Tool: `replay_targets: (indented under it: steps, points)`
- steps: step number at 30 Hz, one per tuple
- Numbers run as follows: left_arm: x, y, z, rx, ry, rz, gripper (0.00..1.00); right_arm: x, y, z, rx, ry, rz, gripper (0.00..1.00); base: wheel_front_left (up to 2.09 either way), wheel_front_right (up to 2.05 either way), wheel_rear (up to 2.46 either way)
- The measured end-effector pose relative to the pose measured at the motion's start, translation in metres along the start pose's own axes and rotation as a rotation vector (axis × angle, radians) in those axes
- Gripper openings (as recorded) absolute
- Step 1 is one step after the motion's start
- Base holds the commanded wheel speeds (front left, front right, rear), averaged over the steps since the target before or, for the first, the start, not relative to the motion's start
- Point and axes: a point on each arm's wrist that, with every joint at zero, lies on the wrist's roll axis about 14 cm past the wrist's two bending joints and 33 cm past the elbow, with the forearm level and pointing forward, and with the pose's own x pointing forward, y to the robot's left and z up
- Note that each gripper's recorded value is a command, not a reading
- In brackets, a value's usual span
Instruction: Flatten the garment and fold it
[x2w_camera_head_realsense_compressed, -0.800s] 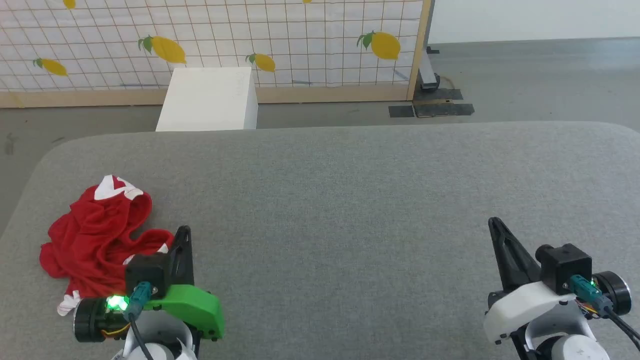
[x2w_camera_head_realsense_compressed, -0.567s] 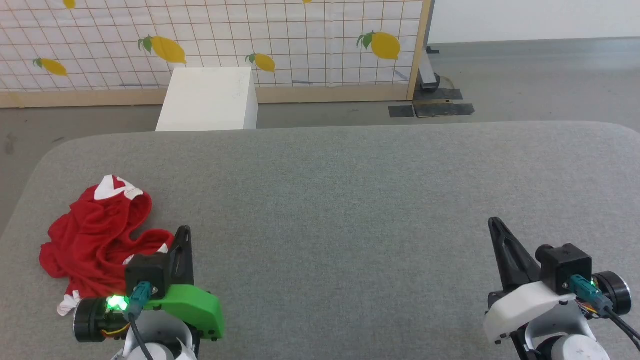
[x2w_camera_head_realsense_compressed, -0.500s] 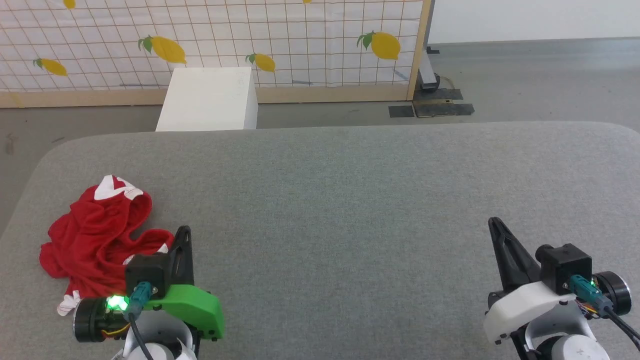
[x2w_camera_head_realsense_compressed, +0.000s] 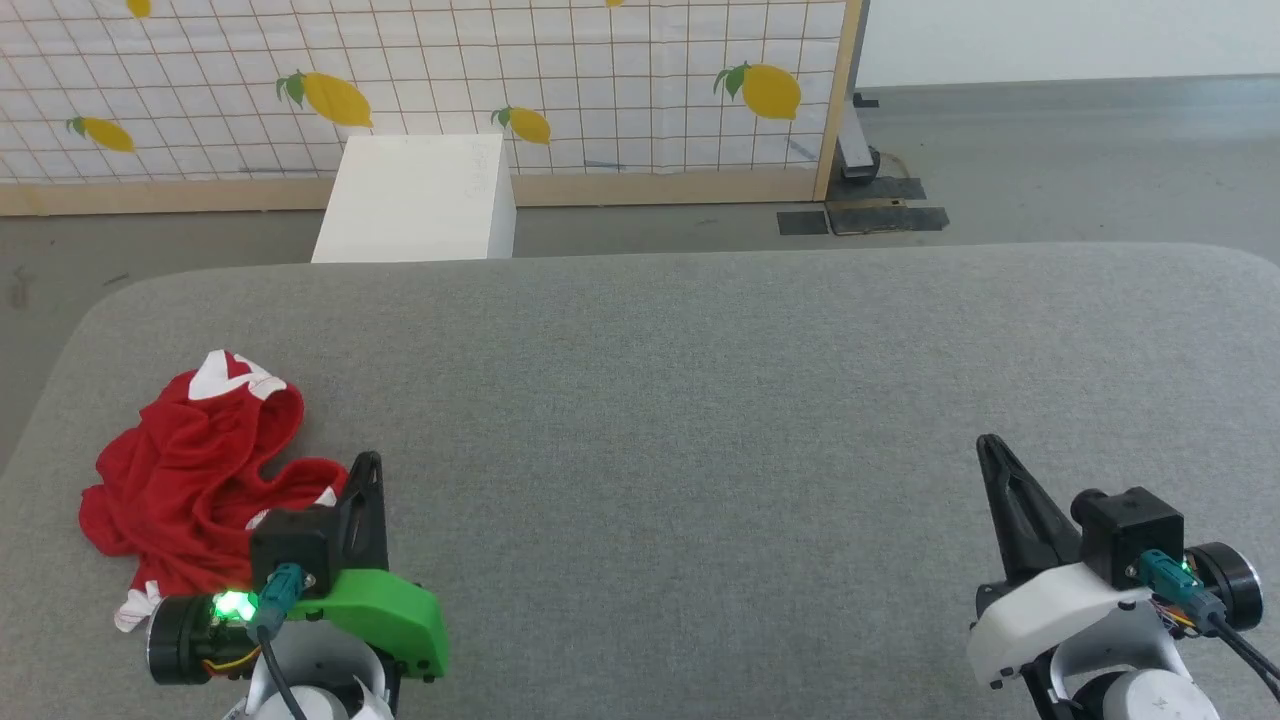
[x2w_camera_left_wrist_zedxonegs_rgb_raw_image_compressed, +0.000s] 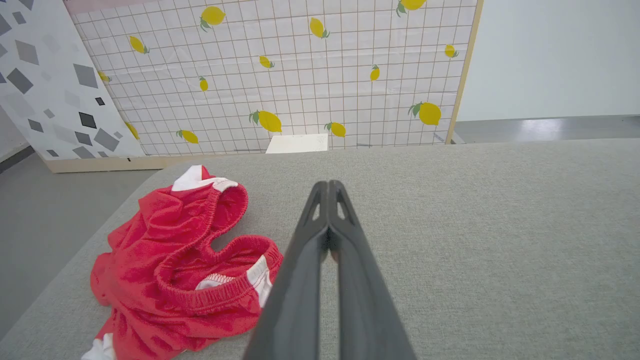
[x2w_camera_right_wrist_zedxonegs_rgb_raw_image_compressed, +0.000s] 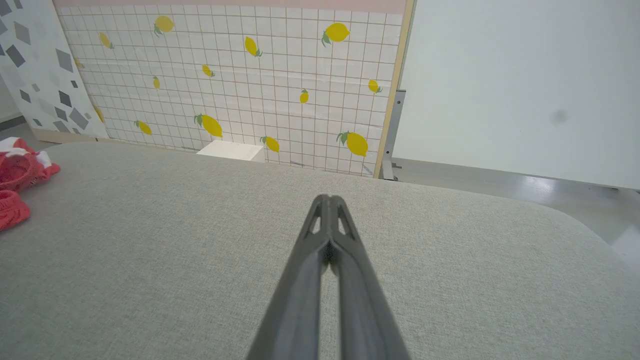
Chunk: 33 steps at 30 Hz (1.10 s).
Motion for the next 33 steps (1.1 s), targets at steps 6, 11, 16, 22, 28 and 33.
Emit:
replay_targets:
  steps: [6, 11, 16, 22, 28, 33]
  points:
    - [0.0, -0.0001, 0.0, 0.0, 0.0, 0.0, 0.0, 0.0, -0.0001, 0.0, 0.0, 0.0, 0.0, 0.0, 0.0, 0.0, 0.0]
    - [0.0, 0.0, 0.0, 0.0, 0.0, 0.0, 0.0, 0.0, 0.0, 0.0, 0.0, 0.0, 0.0, 0.0, 0.0, 0.0, 0.0]
    - [0.0, 0.0, 0.0, 0.0, 0.0, 0.0, 0.0, 0.0, 0.0, 0.0, 0.0, 0.0, 0.0, 0.0, 0.0, 0.0, 0.0]
    - [0.0001, -0.0006, 0.0, -0.001, 0.0, -0.002, 1.0, 0.0, -0.0001, -0.0002, 0.0, 0.001, 0.0, 1.0, 0.0, 0.0, 0.0]
    - [0.0, -0.0028, -0.001, -0.008, 0.002, -0.008, 1.0, -0.0002, -0.001, -0.0014, 0.005, 0.002, -0.003, 1.0, 0.0, 0.0, 0.0]
    - [-0.0002, -0.005, -0.0021, -0.011, 0.0, -0.014, 1.0, -0.0006, -0.0036, -0.003, 0.018, 0.001, -0.011, 1.0, 0.0, 0.0, 0.0]
